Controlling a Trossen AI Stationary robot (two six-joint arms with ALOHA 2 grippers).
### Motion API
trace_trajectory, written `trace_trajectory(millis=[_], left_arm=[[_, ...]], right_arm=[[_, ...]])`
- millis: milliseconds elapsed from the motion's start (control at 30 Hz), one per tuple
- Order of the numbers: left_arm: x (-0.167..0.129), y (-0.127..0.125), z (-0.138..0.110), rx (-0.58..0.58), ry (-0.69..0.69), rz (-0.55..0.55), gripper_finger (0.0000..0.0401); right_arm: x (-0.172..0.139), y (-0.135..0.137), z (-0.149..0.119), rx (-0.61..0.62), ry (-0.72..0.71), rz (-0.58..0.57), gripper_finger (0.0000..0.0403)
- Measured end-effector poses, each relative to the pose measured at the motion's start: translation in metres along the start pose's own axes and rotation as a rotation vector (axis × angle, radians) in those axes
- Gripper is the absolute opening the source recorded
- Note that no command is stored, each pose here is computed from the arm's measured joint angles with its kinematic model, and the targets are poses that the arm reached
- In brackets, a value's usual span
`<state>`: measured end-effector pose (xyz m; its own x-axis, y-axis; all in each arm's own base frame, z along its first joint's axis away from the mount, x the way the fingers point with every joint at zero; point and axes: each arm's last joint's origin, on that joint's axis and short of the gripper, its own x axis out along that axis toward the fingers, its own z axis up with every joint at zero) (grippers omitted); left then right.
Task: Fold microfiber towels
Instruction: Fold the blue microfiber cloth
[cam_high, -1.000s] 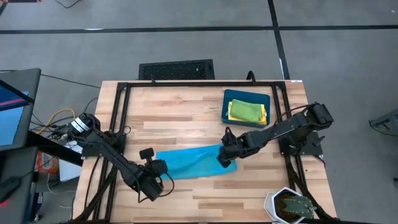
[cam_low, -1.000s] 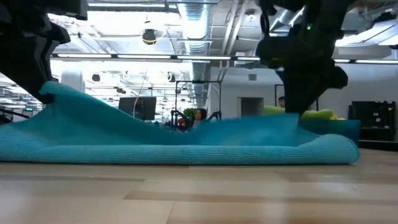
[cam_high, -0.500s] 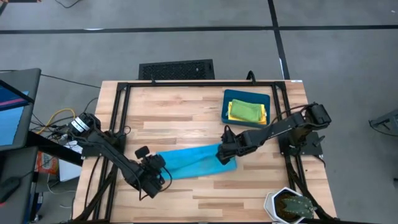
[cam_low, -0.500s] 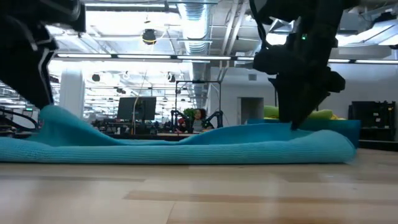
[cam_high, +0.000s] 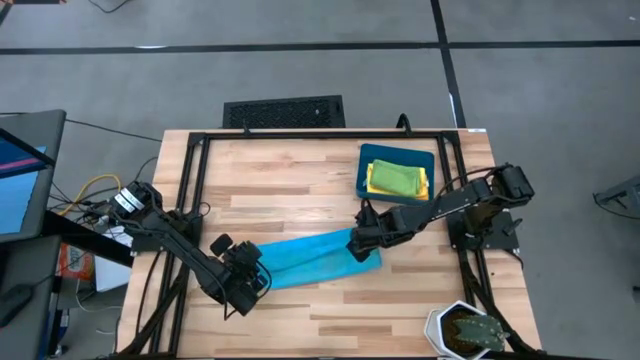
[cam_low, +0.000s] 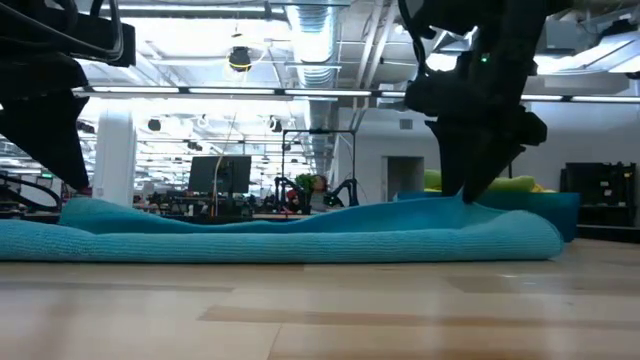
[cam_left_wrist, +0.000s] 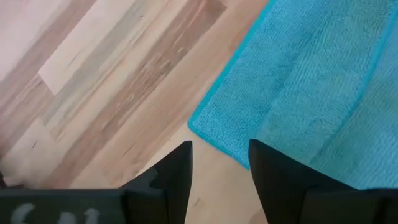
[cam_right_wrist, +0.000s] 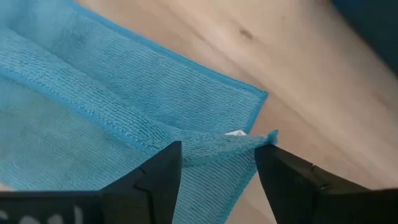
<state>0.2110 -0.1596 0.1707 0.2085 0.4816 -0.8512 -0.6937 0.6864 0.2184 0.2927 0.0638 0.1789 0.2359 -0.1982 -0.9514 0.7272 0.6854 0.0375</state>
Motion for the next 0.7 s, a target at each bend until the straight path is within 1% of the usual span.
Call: trace_trajectory(millis=[133,200,267,333,433,500,600,633,700], left_arm=[[-0.001,0.0,0.0,0.0,-0.031,-0.009,0.0151],[-0.008,-0.004,-0.003,0.052,-0.108,-0.077,0.0151],[-0.013,-0.011,-0.005,0.149,-0.185,-0.142,0.0151],[-0.012,-0.019,-0.006,0.222,-0.196,-0.206,0.0152],[0.001,-0.026,-0.005,0.269,-0.185,-0.286,0.0153],[0.007,-0.027,-0.004,0.294,-0.208,-0.297,0.0154],[0.017,-0.023,0.002,0.302,-0.23,-0.255,0.0154],[0.019,-0.022,0.004,0.325,-0.224,-0.242,0.0154],[0.024,-0.022,0.007,0.385,-0.2,-0.256,0.0154]], right_arm=[[-0.001,-0.002,0.003,-0.015,-0.023,-0.01,0.0228],[-0.001,-0.003,0.005,-0.023,-0.023,-0.011,0.0228],[0.0,-0.004,0.006,-0.022,-0.022,-0.011,0.0229],[0.0,-0.004,0.006,-0.02,-0.022,-0.012,0.0228],[0.0,-0.004,0.007,-0.019,-0.022,-0.012,0.0227],[0.0,-0.004,0.007,-0.022,-0.024,-0.01,0.0227],[0.0,-0.004,0.008,-0.022,-0.026,-0.006,0.0227],[0.0,-0.004,0.008,-0.021,-0.027,-0.004,0.0227],[0.0,-0.004,0.008,-0.022,-0.028,-0.003,0.0227]])
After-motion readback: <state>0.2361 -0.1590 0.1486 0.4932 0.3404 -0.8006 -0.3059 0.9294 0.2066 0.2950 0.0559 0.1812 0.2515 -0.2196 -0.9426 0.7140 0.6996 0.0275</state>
